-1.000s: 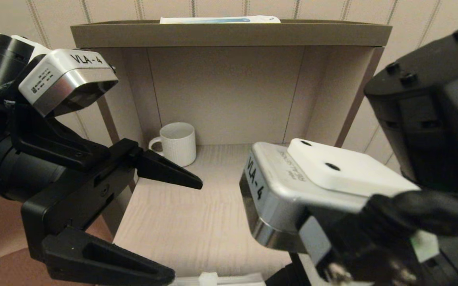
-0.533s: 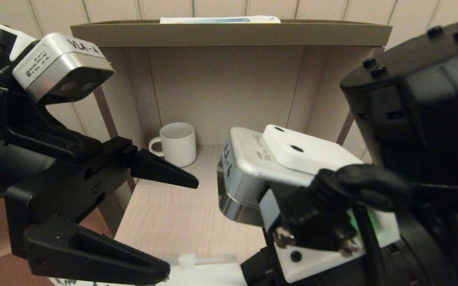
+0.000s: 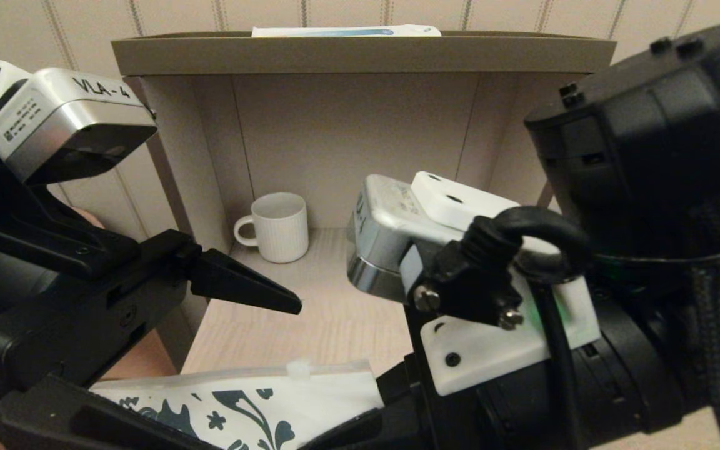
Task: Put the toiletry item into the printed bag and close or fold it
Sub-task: Close the strorage bag and place it on the desk
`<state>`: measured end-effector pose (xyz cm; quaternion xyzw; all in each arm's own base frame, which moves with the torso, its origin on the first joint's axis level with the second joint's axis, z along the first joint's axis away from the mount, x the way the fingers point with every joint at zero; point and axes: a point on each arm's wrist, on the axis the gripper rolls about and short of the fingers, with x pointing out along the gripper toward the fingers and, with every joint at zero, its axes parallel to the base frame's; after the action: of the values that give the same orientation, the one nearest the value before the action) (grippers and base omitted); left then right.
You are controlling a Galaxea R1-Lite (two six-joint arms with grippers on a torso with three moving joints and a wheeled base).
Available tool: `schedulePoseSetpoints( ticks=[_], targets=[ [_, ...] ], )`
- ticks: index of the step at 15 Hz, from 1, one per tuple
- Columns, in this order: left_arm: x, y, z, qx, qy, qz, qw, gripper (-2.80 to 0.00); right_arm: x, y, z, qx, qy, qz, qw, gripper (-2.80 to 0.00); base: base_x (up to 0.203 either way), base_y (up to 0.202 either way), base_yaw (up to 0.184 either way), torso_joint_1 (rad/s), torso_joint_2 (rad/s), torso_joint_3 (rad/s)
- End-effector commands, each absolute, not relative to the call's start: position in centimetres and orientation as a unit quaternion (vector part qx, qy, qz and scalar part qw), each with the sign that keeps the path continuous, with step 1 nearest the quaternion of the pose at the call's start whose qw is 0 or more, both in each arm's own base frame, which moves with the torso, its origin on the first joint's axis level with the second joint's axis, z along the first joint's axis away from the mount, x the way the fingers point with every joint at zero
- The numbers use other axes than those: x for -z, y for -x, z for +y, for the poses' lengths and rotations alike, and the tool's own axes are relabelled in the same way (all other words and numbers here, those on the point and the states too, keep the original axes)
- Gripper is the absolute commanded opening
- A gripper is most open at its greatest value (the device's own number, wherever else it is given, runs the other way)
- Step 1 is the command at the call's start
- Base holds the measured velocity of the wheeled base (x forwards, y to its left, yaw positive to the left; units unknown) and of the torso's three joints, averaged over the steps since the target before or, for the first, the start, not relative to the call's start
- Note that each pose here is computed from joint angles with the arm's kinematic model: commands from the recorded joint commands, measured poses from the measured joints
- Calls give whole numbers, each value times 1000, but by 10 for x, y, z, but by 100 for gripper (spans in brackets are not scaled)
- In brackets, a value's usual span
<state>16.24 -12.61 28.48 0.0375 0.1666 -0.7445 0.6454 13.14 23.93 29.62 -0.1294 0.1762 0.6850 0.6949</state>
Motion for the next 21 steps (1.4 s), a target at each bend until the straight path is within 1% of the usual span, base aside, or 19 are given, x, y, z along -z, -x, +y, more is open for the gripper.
schedulePoseSetpoints(
  ticks=[1,4,9,10,12,15,16,21],
  targets=[
    [-287,-159,-124,747,-38,161,644,0,-296,-133,238,-683,130,177,696,-280,0,0,0,0,0,0],
    [-290,-153,-121,748,-40,152,645,0,-295,-135,239,-681,130,178,698,-280,0,0,0,0,0,0],
    [-293,-149,-118,757,-34,146,636,0,-293,-143,245,-679,125,168,703,-280,0,0,0,0,0,0],
    [-293,-149,-119,760,-32,146,633,0,-293,-143,245,-679,124,169,703,-280,0,0,0,0,0,0],
    [-293,-150,-120,777,-19,144,613,0,-294,-142,244,-681,122,167,703,-280,0,0,0,0,0,0],
    [-288,-157,-125,789,-4,155,595,0,-295,-140,243,-684,120,166,700,-280,0,0,0,0,0,0],
    [-286,-159,-126,796,4,156,585,0,-296,-138,243,-686,118,164,698,-280,0,0,0,0,0,0],
    [-281,-166,-130,798,9,163,580,0,-297,-135,238,-687,117,164,699,-280,0,0,0,0,0,0]
  ],
)
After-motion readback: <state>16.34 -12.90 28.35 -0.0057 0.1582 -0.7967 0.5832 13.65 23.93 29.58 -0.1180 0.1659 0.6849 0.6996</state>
